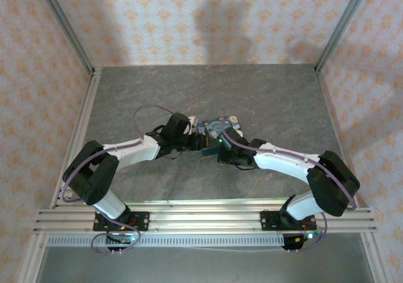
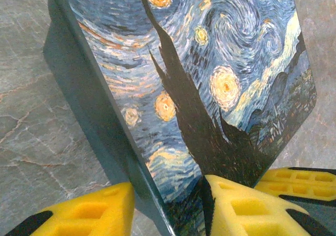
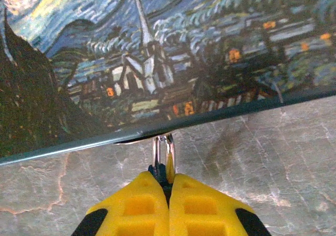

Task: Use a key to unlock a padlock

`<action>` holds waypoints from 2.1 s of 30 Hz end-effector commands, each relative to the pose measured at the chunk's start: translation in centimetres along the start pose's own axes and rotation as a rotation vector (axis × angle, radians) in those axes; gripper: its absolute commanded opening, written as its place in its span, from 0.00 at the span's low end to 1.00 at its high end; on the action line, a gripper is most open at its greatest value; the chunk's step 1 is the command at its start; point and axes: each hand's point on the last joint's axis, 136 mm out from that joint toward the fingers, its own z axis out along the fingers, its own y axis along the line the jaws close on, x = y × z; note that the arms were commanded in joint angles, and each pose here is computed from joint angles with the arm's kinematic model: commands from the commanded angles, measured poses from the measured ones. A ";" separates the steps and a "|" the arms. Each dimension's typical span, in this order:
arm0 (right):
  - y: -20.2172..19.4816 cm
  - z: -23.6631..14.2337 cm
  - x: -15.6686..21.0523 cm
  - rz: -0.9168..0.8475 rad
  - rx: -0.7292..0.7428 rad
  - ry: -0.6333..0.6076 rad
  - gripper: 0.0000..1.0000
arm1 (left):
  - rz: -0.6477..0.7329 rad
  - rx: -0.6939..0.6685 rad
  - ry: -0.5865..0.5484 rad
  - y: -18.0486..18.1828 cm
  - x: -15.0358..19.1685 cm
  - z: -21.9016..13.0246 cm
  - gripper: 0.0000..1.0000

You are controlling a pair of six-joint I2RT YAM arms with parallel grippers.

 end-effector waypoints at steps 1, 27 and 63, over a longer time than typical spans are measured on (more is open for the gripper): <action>1.0 -0.5 -0.8 0.108 -0.024 -0.009 0.00 | 0.061 -0.013 -0.051 -0.2 -0.4 -2.1 0.39; 1.9 -0.5 0.1 0.463 0.087 0.083 0.00 | 0.412 0.159 -0.249 -5.0 5.4 -1.8 0.38; 3.7 0.5 1.3 0.548 0.144 0.184 0.00 | 0.595 0.124 -0.217 -3.9 6.4 1.0 0.32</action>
